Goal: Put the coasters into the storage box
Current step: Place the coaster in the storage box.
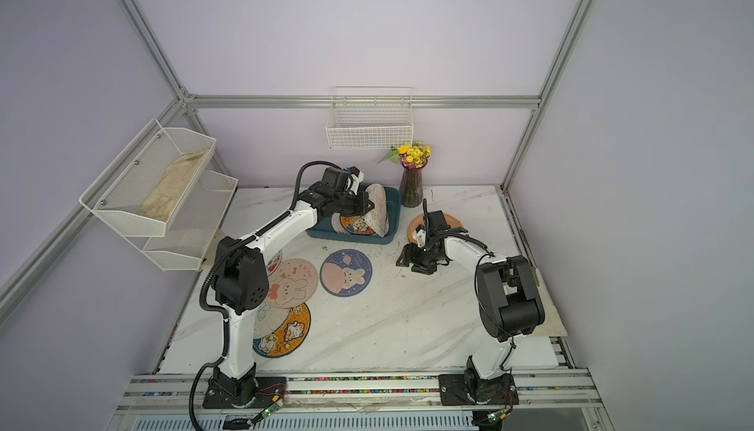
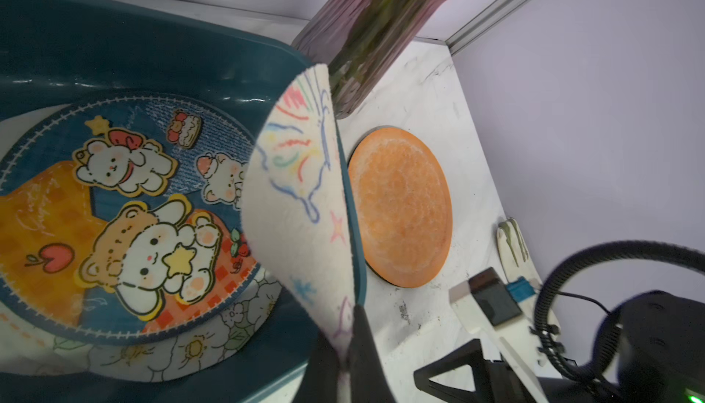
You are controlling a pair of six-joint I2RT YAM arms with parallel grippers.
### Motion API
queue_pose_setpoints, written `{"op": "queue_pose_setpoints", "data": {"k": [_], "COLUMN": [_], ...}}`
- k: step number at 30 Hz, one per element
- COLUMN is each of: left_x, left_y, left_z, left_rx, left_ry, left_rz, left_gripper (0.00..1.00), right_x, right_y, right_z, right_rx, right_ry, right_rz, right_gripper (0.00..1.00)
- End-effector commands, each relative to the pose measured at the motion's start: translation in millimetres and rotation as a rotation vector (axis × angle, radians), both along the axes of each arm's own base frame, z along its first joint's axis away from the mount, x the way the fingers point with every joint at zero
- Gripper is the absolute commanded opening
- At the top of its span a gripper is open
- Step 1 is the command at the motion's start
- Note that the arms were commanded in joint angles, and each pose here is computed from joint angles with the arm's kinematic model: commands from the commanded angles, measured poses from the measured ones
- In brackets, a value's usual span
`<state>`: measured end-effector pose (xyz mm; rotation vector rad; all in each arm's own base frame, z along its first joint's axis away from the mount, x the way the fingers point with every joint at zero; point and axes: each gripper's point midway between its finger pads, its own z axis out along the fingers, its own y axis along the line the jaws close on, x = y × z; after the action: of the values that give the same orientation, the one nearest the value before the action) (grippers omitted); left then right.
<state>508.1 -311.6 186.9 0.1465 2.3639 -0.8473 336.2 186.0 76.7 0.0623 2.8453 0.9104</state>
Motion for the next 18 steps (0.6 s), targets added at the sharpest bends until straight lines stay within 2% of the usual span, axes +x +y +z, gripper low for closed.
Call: {"op": "queue_pose_setpoints", "data": {"k": [1, 11, 12, 13, 14, 18], "left_x": [30, 45, 45, 46, 45, 42], "left_y": [6, 57, 63, 69, 74, 97], "left_z": [51, -5, -9, -12, -15, -20], "left_rx": [-0.060, 0.065, 0.081, 0.097, 0.112, 0.168], "left_ry": [-0.145, -0.068, -0.061, -0.053, -0.044, -0.029], "left_rz": [0.006, 0.101, 0.115, 0.128, 0.139, 0.198], "left_gripper": [0.00, 0.01, 0.10, 0.26, 0.36, 0.64], "right_x": [-6, -3, -2, -2, -2, 1], "right_y": [-1, 0, 0, 0, 1, 2], "right_z": [5, 8, 8, 8, 8, 8], "right_rx": [0.010, 0.018, 0.019, 0.021, 0.021, 0.025], "right_ry": [0.003, -0.003, -0.003, -0.002, -0.003, -0.003], "right_rz": [-0.009, -0.018, -0.019, -0.019, -0.019, -0.018], "right_gripper": [0.64, 0.64, 0.64, 0.64, 0.64, 0.64]}}
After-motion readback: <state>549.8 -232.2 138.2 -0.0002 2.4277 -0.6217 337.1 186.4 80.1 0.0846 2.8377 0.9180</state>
